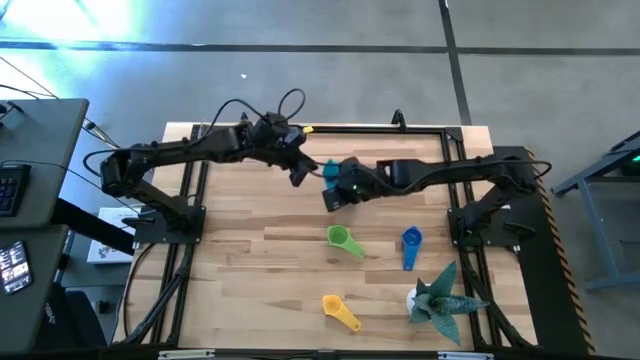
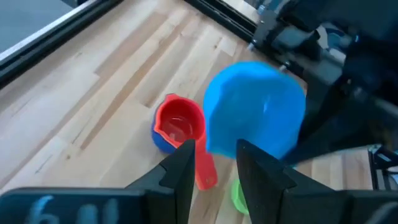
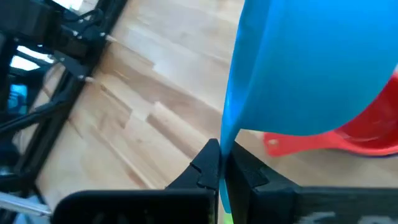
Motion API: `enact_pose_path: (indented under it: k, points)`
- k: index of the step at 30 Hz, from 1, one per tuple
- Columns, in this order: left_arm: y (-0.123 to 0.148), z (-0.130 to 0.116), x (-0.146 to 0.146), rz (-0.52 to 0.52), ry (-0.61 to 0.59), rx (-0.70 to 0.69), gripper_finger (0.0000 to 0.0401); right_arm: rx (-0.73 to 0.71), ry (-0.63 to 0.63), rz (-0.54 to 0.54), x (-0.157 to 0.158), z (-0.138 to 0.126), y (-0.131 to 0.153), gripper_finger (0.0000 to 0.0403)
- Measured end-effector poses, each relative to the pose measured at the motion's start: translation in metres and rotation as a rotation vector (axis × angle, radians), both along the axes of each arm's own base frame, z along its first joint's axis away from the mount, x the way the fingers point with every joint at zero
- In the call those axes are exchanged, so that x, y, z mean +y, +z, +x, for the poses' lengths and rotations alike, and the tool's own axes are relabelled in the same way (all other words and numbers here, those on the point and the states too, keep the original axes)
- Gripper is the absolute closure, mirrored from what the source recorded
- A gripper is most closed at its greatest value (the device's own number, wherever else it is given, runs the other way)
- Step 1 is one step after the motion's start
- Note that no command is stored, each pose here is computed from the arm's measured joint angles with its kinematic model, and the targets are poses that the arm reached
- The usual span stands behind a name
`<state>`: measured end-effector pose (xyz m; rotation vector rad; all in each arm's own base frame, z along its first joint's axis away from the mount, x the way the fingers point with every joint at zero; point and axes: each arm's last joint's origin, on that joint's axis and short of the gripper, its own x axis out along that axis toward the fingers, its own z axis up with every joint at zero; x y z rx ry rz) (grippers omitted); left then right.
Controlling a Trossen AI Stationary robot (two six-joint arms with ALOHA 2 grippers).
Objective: Nest measuring cups in basket
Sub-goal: Stack the light blue measuring cup on top of the red measuring cup on the table
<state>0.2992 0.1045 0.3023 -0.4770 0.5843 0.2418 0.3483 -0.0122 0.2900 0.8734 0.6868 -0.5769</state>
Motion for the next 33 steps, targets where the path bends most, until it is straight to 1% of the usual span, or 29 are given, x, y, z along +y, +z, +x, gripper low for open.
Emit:
enact_pose_path:
  k: [5,10,14,20,28,30,31,33]
  points:
    - [0.0,-0.004,0.01,0.0,0.031,0.0,0.0302,0.056,0.031,-0.061,-0.02,-0.019,0.013,0.0402]
    - [0.0,-0.007,0.018,0.013,0.048,0.004,0.0305,0.083,0.063,-0.134,-0.041,-0.037,0.026,0.0402]
    - [0.0,-0.009,0.023,0.007,0.071,0.002,0.0303,0.082,0.119,-0.154,-0.058,-0.048,0.033,0.0402]
    - [0.0,-0.013,0.032,0.008,0.102,0.0,0.0302,0.109,0.18,-0.159,-0.078,-0.056,0.032,0.0403]
    - [0.0,-0.017,0.04,0.009,0.135,0.0,0.0302,0.15,0.261,-0.2,-0.095,-0.064,0.029,0.0403]
    - [0.0,-0.018,0.042,0.01,0.14,0.001,0.0302,0.149,0.274,-0.198,-0.1,-0.067,0.022,0.0403]
    - [0.0,-0.019,0.042,0.01,0.143,0.001,0.0302,0.148,0.28,-0.18,-0.103,-0.07,0.016,0.0403]
    - [0.0,-0.019,0.044,0.01,0.147,0.0,0.0304,0.105,0.278,-0.155,-0.108,-0.075,0.007,0.0403]
